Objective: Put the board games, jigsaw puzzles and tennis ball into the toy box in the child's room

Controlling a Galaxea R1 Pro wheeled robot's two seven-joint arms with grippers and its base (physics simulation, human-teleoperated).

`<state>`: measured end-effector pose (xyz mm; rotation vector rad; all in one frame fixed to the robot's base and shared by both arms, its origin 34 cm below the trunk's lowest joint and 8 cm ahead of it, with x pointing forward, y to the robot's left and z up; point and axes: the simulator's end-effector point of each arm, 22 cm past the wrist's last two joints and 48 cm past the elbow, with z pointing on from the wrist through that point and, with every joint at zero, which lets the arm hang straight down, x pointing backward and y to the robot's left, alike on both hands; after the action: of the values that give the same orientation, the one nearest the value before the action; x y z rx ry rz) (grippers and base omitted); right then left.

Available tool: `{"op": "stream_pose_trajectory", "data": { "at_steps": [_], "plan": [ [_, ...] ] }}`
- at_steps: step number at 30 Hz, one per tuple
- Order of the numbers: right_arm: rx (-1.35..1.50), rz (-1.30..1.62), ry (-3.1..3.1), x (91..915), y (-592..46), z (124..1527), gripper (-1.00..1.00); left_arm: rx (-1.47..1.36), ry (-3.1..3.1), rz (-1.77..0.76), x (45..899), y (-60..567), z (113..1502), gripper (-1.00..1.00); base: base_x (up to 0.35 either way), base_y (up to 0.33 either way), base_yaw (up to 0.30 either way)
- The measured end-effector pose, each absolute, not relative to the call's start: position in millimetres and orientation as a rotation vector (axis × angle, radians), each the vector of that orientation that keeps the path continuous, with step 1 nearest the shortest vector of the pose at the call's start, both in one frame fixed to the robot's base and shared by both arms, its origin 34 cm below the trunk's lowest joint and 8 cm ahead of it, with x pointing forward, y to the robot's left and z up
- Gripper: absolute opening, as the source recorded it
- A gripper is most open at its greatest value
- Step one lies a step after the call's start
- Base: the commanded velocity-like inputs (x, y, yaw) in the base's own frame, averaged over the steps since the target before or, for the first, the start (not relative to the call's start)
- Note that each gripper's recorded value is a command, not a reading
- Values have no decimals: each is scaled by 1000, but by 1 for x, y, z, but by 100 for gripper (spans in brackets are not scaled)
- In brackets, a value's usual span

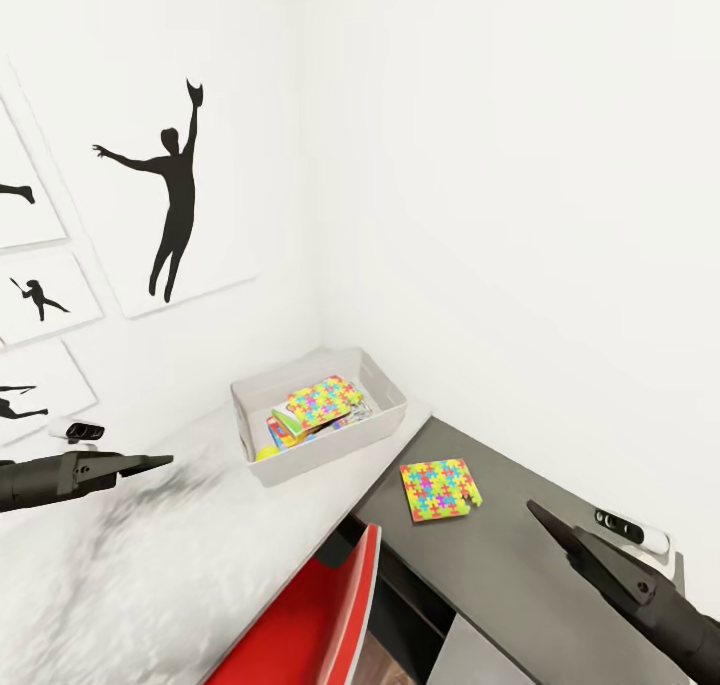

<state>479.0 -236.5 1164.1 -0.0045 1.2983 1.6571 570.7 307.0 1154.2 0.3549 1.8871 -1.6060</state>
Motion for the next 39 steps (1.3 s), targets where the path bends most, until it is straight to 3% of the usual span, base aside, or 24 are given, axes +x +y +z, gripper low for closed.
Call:
{"op": "stream_pose_trajectory", "data": {
  "at_steps": [12, 39],
  "plan": [
    [-5, 1655, 1298, 479, -236, 1164, 100, 359, 1885, -1603, 570, 307, 1156, 100, 0, 0, -45],
    [-35, 1647, 1271, 473, -237, 1178, 100, 399, 1849, -1576, 564, 307, 1173, 100, -61, -48, -198]
  ]
}}
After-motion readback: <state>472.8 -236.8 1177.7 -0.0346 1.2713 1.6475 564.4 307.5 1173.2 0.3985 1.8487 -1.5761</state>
